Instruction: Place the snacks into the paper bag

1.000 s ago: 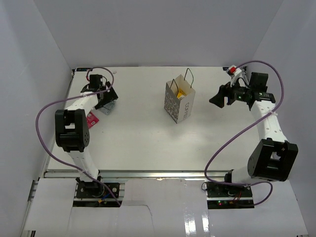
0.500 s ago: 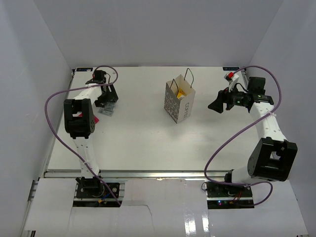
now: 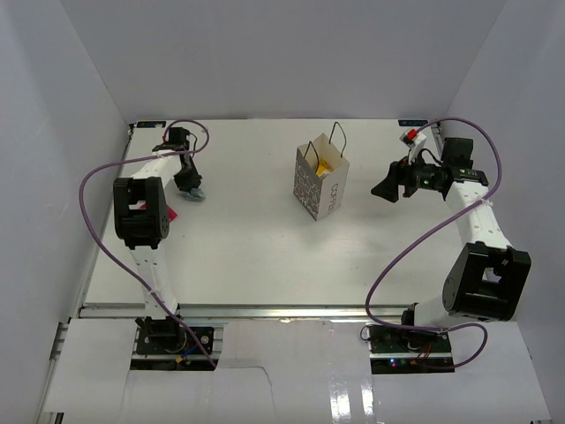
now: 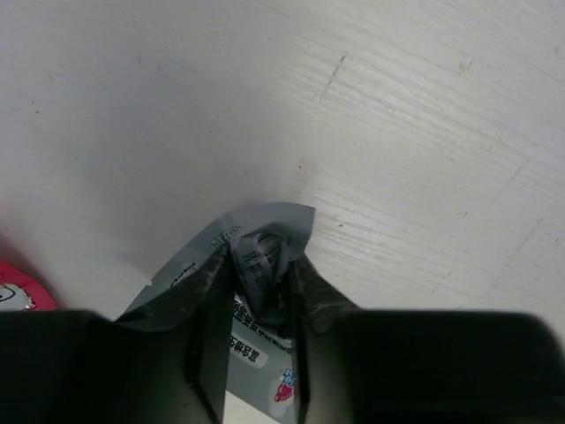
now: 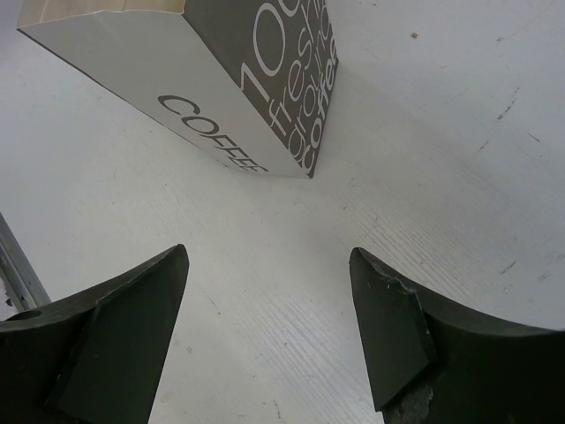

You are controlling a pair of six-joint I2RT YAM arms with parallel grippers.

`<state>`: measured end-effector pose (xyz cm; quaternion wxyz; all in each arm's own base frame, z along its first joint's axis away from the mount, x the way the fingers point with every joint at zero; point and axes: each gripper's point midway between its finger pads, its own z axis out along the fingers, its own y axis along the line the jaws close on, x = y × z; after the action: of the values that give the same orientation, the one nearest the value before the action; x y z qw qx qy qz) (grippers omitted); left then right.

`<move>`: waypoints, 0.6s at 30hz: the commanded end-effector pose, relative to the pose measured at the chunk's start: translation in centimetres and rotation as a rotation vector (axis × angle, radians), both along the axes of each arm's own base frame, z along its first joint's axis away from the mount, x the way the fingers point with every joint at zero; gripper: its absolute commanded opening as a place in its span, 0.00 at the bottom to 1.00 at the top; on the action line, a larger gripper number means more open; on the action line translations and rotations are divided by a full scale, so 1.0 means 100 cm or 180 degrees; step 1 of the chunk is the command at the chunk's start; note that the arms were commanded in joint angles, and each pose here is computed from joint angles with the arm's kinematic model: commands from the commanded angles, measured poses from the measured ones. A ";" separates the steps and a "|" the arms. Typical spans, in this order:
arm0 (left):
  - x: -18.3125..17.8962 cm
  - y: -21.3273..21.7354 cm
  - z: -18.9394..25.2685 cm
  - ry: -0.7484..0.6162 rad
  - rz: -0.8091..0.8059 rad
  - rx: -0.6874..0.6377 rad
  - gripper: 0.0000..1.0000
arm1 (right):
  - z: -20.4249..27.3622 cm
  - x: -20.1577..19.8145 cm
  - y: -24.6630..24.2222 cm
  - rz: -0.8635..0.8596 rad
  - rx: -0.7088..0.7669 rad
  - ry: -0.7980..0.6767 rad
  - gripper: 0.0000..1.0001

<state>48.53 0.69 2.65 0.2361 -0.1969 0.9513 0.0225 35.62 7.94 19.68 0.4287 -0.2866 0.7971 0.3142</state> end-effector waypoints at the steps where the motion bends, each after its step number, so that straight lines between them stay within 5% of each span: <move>1: -0.012 -0.015 0.015 -0.0031 -0.0053 -0.0188 0.29 | 0.022 0.008 0.000 0.0040 0.0040 -0.0195 0.79; 6: -0.011 -0.062 0.078 -0.0618 -0.0420 -0.0882 0.16 | 0.030 0.009 0.001 0.0036 0.0061 -0.0239 0.79; 10: -0.018 -0.132 0.156 -0.1337 -0.1054 -0.1793 0.15 | 0.037 0.011 0.000 0.0031 0.0076 -0.0276 0.79; 18: -0.053 -0.237 0.304 -0.2421 -0.1921 -0.2593 0.15 | 0.044 0.013 0.001 0.0036 0.0086 -0.0315 0.79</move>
<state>44.85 -18.69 25.13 0.4149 -0.0513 0.8215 -0.3876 36.39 8.00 21.75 0.4465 -0.2909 0.7864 0.3123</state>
